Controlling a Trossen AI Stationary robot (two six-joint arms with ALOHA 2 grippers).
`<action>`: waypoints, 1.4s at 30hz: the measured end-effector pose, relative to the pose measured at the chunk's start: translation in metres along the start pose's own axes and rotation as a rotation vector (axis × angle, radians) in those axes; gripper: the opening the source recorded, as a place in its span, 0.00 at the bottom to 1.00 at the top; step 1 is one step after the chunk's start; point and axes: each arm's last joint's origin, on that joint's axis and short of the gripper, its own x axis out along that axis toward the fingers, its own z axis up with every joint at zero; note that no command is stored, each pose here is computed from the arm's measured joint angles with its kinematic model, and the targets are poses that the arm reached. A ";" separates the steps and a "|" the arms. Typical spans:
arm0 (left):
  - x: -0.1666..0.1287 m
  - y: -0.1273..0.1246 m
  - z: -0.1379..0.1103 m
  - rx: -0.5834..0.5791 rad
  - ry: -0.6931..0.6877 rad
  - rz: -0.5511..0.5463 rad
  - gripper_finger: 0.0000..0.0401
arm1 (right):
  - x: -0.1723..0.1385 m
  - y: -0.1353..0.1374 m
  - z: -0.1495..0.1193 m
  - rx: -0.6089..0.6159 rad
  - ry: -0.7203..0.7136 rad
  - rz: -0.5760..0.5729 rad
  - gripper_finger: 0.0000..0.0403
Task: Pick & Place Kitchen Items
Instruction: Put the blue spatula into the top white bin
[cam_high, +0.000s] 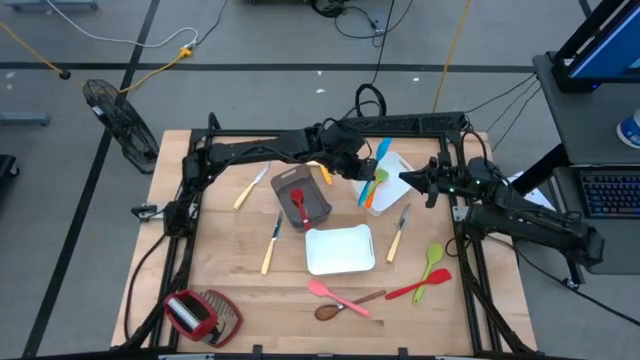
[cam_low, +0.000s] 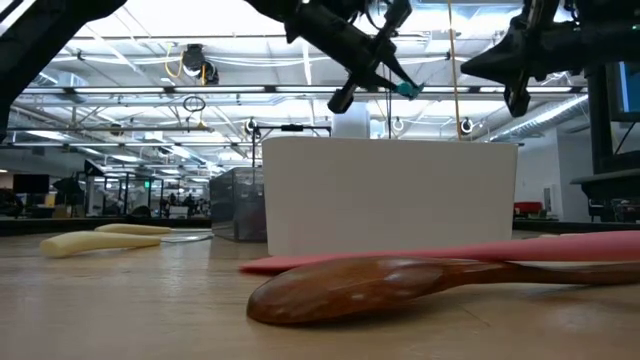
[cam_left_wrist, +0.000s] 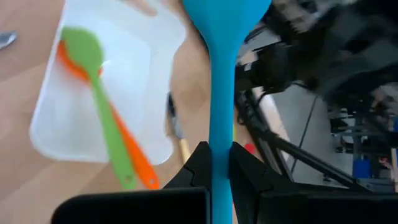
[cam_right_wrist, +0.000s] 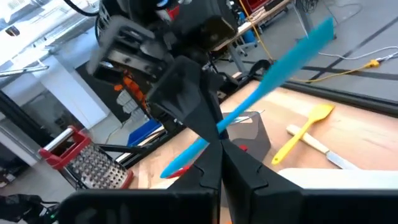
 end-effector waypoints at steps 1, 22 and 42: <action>0.000 -0.002 0.000 0.015 -0.007 -0.008 0.04 | 0.002 0.000 0.000 0.010 -0.002 0.001 0.00; 0.005 -0.010 -0.010 0.158 -0.138 0.108 0.04 | 0.046 -0.014 0.003 0.086 -0.036 0.012 0.45; 0.009 -0.020 -0.021 0.135 -0.146 0.100 0.04 | 0.071 -0.028 -0.005 0.201 -0.051 -0.039 0.49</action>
